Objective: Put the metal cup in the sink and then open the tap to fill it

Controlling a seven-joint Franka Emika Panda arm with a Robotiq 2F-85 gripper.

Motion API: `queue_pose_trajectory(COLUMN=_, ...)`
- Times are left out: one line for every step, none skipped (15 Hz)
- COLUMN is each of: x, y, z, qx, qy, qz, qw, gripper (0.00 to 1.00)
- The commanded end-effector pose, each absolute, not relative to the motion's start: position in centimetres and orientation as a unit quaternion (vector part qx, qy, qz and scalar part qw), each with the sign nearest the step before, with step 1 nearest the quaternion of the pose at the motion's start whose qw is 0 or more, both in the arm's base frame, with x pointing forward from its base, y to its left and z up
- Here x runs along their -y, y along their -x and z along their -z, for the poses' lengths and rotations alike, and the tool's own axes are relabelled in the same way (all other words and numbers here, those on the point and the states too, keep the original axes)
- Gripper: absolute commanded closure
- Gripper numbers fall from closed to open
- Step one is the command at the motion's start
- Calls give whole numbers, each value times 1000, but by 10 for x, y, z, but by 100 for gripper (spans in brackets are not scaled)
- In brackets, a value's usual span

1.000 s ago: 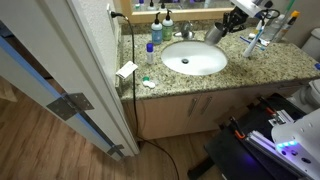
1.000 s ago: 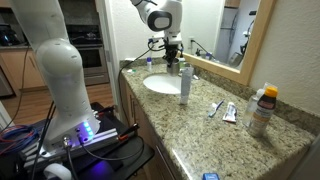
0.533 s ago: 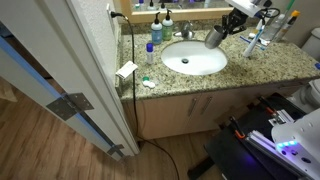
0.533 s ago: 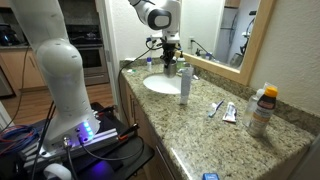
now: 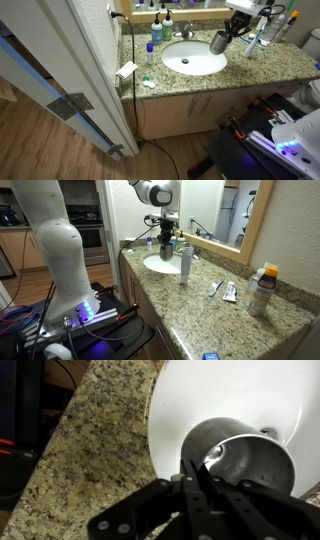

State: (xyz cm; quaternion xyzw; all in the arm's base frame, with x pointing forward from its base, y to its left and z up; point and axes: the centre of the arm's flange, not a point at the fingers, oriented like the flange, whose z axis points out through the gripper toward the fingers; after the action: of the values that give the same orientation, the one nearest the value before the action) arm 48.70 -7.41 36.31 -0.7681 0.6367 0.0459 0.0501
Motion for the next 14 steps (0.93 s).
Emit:
queue_pose_trajectory(x=74, y=-487, z=-363, qx=-637, qy=768, qz=-46, qw=50, gripper=94)
queue_pose_trajectory(x=74, y=-487, z=-363, qx=-637, qy=768, qz=-46, qw=50, gripper=98)
queue_pose_trajectory(x=20, y=-530, z=-388, qx=-634, qy=770, qz=-60, qw=38, gripper=98)
queue_pose_trajectory(x=14, y=-544, z=-373, qx=-632, qy=771, qz=-70, qw=33, gripper=98)
queue_pose_trajectory(x=1, y=-558, z=-369, qx=-636, qy=769, qz=-68, qw=19, gripper=98)
queue_pose_trajectory(x=-18, y=-572, z=-364, qx=-638, qy=767, qz=-64, qw=14, gripper=98)
queue_pose_trajectory(x=-35, y=-589, z=-356, qx=-645, qy=762, qz=-63, qw=2, gripper=98)
queue_pose_trajectory(x=-51, y=-605, z=-347, qx=-651, qy=756, qz=-66, qw=-12, gripper=98)
queue_pose_trajectory(x=-59, y=-614, z=-337, qx=-658, qy=749, qz=-71, qw=-32, gripper=98)
queue_pose_trajectory(x=-58, y=-614, z=-328, qx=-670, qy=736, qz=-76, qw=-59, gripper=98)
queue_pose_trajectory(x=-55, y=-614, z=-319, qx=-681, qy=724, qz=-77, qw=-80, gripper=98)
queue_pose_trajectory(x=-61, y=-587, z=-323, qx=-668, qy=740, qz=-65, qw=-46, gripper=94)
queue_pose_trajectory(x=-60, y=-593, z=-312, qx=-675, qy=732, qz=-69, qw=-63, gripper=94)
queue_pose_trajectory(x=-57, y=-597, z=-306, qx=-679, qy=727, qz=-71, qw=-71, gripper=94)
